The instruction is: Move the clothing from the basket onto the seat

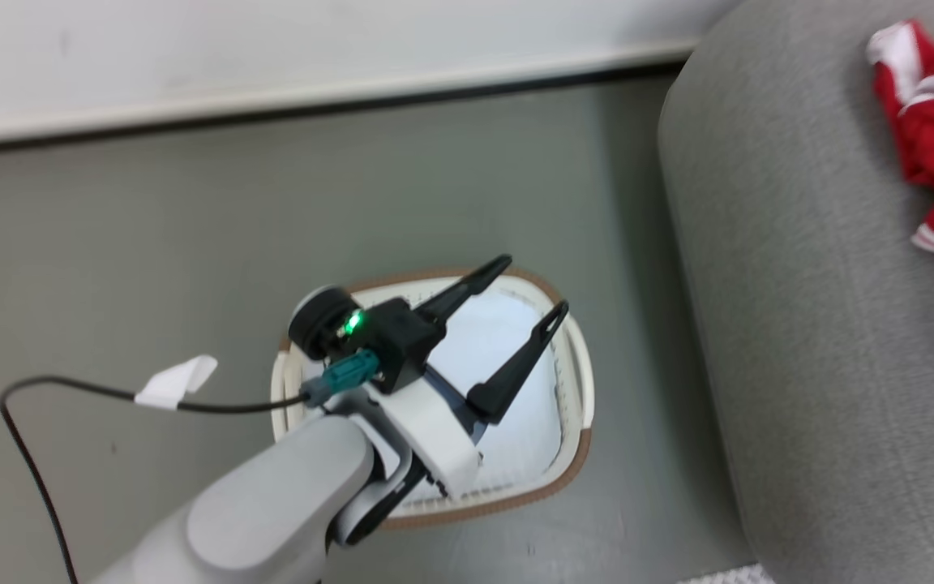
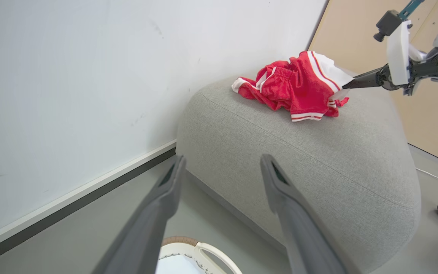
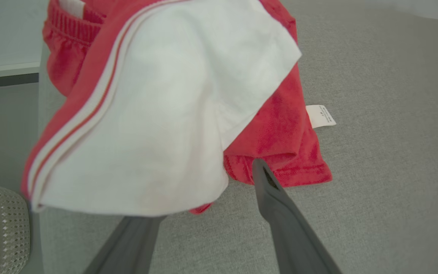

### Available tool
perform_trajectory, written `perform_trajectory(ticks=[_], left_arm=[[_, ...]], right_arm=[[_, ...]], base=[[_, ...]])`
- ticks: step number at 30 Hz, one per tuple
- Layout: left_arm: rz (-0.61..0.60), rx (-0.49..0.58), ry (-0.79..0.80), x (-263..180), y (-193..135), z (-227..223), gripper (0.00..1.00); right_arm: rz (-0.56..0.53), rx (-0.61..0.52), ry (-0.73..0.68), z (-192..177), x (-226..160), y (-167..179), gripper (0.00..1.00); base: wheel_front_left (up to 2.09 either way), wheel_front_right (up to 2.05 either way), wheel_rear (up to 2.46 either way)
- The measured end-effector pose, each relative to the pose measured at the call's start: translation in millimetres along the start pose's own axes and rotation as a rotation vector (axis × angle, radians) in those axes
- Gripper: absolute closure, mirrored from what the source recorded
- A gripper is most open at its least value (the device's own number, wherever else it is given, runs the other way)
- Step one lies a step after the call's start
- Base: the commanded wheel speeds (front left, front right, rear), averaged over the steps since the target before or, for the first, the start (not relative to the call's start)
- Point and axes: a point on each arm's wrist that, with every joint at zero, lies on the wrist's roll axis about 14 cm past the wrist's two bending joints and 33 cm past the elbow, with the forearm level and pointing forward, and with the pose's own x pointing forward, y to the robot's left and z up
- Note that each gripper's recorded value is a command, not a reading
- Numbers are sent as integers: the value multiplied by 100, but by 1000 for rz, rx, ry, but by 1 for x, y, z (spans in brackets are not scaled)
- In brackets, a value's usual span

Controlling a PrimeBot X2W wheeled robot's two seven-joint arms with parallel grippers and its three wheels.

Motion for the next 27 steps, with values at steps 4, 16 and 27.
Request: perform_trajectory(ticks=[4, 16, 27], left_arm=[[31, 7, -24, -9, -10, 18, 0], [220, 97, -139, -62, -9, 90, 0], [664, 136, -331, -176, 52, 151, 0]], right_arm=[[17, -18, 25, 5, -31, -7, 0], [215, -118, -371, 92, -147, 36, 0], [464, -24, -760, 122, -203, 126, 0]], base=[[0, 0, 0], [0, 0, 0], [0, 0, 0]])
